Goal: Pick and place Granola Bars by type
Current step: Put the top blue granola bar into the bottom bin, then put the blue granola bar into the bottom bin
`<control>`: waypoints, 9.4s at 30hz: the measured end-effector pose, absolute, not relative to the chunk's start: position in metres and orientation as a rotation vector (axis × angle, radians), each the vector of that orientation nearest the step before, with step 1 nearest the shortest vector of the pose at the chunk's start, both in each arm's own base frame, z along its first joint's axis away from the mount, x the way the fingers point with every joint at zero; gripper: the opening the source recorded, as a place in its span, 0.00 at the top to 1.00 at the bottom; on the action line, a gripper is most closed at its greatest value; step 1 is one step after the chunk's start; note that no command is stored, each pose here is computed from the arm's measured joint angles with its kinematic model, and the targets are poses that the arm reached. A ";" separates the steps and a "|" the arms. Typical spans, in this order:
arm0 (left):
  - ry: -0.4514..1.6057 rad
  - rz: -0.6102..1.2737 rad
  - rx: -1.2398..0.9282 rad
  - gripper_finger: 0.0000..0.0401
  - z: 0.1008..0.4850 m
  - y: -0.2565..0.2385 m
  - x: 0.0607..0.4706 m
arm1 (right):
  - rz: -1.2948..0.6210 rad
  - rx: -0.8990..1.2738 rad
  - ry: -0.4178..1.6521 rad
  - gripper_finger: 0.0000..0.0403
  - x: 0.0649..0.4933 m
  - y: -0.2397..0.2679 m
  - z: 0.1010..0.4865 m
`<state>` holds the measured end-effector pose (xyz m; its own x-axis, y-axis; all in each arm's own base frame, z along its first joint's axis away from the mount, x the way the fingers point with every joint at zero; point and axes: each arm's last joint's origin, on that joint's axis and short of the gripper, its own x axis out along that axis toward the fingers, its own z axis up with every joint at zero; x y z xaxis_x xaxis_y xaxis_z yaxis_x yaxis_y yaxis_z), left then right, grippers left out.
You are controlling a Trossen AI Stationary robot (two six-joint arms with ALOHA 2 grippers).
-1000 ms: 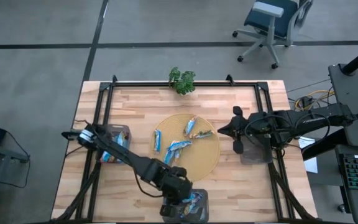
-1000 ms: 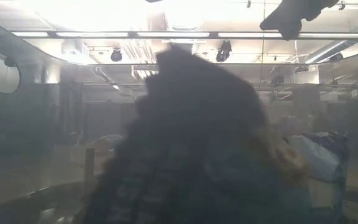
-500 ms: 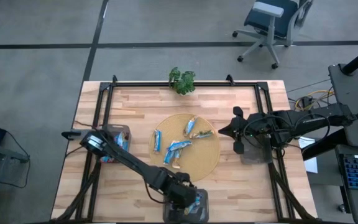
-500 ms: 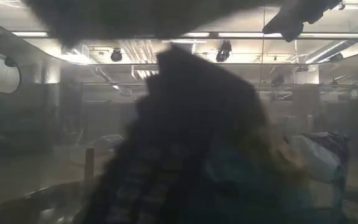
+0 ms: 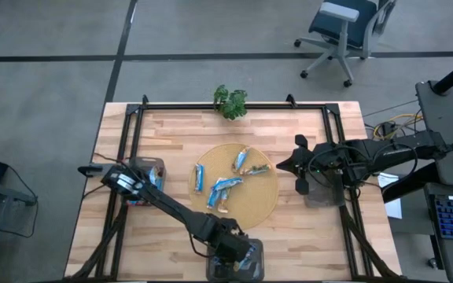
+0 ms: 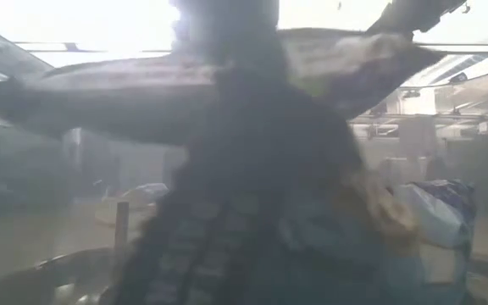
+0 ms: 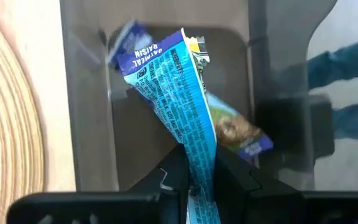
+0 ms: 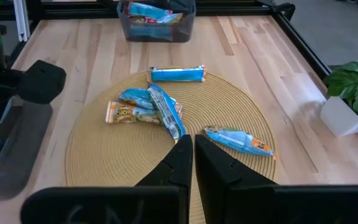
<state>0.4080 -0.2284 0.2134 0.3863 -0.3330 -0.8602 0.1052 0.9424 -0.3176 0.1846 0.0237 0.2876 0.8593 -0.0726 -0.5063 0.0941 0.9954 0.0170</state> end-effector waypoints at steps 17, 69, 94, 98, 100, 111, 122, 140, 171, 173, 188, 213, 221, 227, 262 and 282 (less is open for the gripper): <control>1.209 -0.230 -0.312 0.82 0.211 -0.222 0.408 | -0.083 0.024 0.530 0.98 0.185 0.024 0.288; 0.203 -0.311 0.039 1.00 0.457 -0.139 0.316 | -0.010 0.029 0.296 0.98 0.194 0.027 0.309; 0.207 -0.003 -0.254 1.00 0.335 -0.030 0.202 | -0.001 0.049 0.137 0.98 0.203 0.028 0.341; 0.150 0.050 -0.262 1.00 0.334 -0.024 0.178 | -0.006 0.001 0.157 0.98 0.219 0.029 0.361; 0.146 0.061 -0.261 1.00 0.331 -0.022 0.169 | -0.019 0.011 0.182 0.98 0.228 0.028 0.371; 0.120 0.011 -0.262 1.00 0.312 -0.019 0.141 | -0.036 -0.007 0.262 0.98 0.274 0.027 0.420; 0.118 -0.040 -0.232 1.00 0.294 -0.018 0.127 | -0.014 0.049 0.403 0.98 0.300 0.028 0.442; 0.047 -0.050 -0.191 1.00 0.296 -0.011 0.086 | -0.053 0.085 0.308 0.98 0.283 -0.019 0.506; 0.074 -0.003 -0.206 1.00 0.290 -0.009 0.083 | -0.067 0.047 0.781 0.30 0.304 -0.046 0.450; 0.088 -0.002 -0.203 1.00 0.287 -0.010 0.083 | -0.030 0.033 0.836 0.31 0.312 -0.046 0.440; 0.126 0.003 -0.215 1.00 0.273 -0.010 0.088 | 0.175 -0.132 1.065 0.35 0.385 -0.048 0.358; 0.126 0.003 -0.215 1.00 0.273 -0.010 0.088 | 0.298 0.002 1.262 0.37 0.452 -0.014 0.244; 0.126 0.003 -0.215 1.00 0.273 -0.010 0.088 | 0.291 0.009 1.247 0.38 0.463 -0.013 0.229; 0.129 0.003 -0.216 1.00 0.273 -0.010 0.088 | 0.310 -0.012 1.258 0.38 0.469 -0.011 0.213; 0.130 0.031 -0.215 1.00 0.272 -0.009 0.088 | 0.281 -0.023 1.320 0.48 0.467 -0.011 0.160; 0.129 0.033 -0.224 1.00 0.272 -0.009 0.088 | 0.294 -0.045 1.298 0.85 0.471 -0.012 0.175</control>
